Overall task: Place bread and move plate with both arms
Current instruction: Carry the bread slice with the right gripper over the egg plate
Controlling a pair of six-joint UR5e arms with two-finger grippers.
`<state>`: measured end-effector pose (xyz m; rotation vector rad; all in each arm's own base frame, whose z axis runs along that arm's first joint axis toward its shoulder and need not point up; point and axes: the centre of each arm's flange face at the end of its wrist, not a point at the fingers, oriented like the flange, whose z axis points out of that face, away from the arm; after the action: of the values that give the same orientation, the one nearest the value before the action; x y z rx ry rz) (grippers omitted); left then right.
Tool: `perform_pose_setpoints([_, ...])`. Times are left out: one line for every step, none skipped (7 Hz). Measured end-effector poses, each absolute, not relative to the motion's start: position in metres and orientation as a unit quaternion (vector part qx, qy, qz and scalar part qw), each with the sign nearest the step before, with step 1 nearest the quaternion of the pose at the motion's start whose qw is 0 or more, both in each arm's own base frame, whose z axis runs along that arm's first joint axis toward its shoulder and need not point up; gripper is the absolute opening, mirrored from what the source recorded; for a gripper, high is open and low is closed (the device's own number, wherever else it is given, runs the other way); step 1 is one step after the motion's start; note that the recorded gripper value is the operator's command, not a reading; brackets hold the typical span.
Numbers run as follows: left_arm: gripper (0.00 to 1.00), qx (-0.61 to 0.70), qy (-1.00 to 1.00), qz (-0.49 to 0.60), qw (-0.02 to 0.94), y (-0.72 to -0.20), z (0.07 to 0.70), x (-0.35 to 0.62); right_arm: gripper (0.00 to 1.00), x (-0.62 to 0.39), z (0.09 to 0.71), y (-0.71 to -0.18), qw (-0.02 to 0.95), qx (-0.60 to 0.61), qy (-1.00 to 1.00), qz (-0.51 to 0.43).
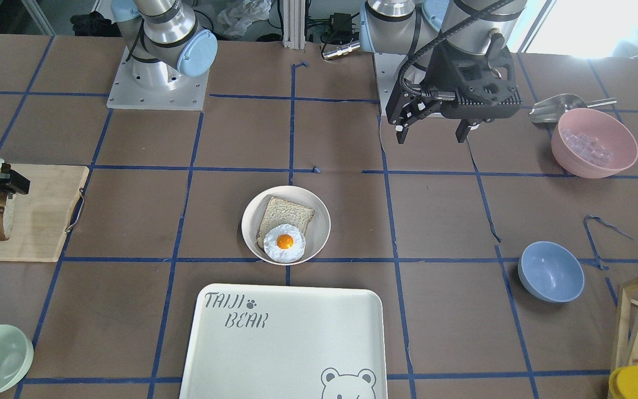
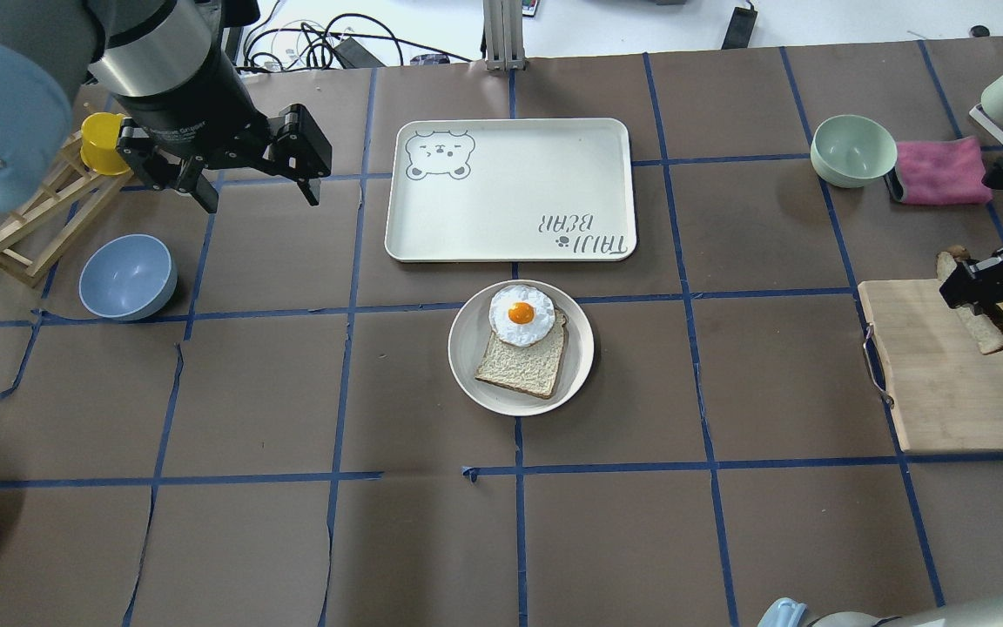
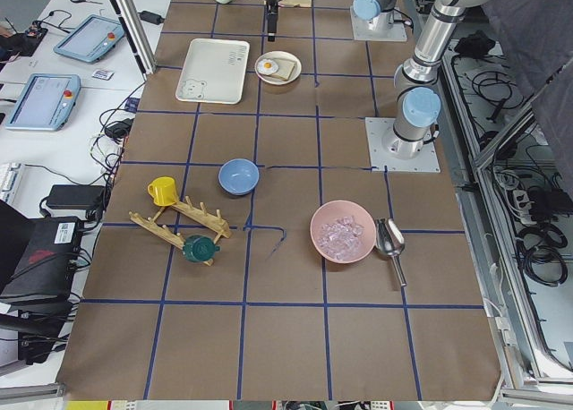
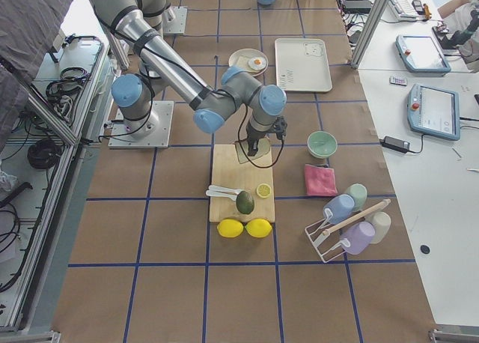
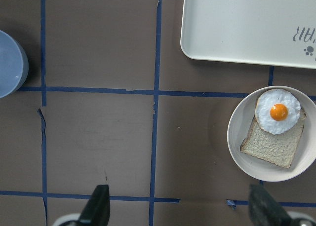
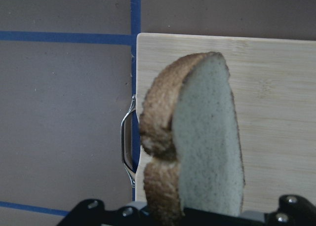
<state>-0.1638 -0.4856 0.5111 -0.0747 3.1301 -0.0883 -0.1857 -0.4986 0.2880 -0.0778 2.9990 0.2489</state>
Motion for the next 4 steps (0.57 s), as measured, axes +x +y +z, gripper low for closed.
perform_pose_setpoints([1.0,-0.024,0.999,-0.029,0.005,-0.486,0.511,-0.164,0.0,-0.171,0.305,-0.503,0.062,-0.022,0.994,0.082])
perform_pose_setpoints([1.0,-0.024,0.999,-0.029,0.005,-0.486,0.511,-0.164,0.0,-0.149,0.327,-0.512,0.055,-0.02,0.995,0.082])
perform_pose_setpoints([1.0,-0.024,0.999,-0.028,0.005,-0.486,0.511,-0.164,0.0,-0.118,0.354,-0.522,0.045,-0.017,0.995,0.081])
perform_pose_setpoints([1.0,-0.024,0.999,-0.028,0.005,-0.486,0.511,-0.164,0.0,-0.074,0.376,-0.533,0.038,-0.015,0.996,0.081])
